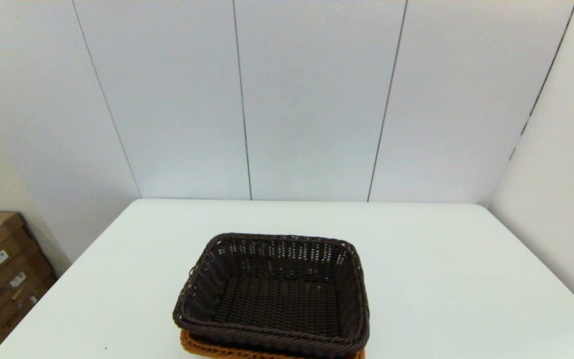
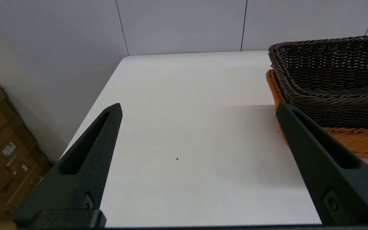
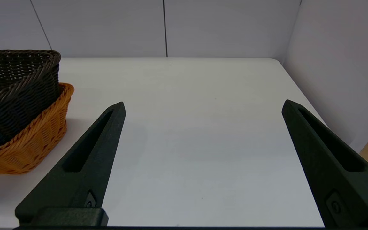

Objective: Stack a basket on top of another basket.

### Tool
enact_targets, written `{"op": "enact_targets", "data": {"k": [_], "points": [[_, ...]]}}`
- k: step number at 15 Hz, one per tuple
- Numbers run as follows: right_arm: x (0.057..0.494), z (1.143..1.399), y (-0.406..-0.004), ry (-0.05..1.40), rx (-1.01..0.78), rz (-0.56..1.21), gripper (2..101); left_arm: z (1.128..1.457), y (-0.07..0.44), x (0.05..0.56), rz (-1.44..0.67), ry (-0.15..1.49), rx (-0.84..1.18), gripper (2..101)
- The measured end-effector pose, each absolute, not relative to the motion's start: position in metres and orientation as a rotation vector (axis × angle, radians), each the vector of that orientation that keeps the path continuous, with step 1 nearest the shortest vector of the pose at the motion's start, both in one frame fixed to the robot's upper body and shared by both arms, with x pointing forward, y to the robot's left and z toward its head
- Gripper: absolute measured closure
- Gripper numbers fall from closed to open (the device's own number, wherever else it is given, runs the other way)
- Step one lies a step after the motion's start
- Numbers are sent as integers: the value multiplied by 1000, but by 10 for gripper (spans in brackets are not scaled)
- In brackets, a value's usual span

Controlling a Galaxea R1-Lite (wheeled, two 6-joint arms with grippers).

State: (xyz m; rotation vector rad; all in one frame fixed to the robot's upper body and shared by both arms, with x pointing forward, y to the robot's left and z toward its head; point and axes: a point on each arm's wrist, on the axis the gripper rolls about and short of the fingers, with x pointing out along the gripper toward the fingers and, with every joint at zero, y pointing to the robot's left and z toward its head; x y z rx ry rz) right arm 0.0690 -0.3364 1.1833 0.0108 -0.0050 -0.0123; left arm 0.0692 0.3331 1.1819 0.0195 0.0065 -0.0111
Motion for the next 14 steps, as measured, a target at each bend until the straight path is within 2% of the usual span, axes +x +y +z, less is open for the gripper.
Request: {"op": "enact_targets", "data": {"k": [14], "points": [[69,1183,-336,-6,11,-12,52,1182,333,69,-11,6,20,54]]}}
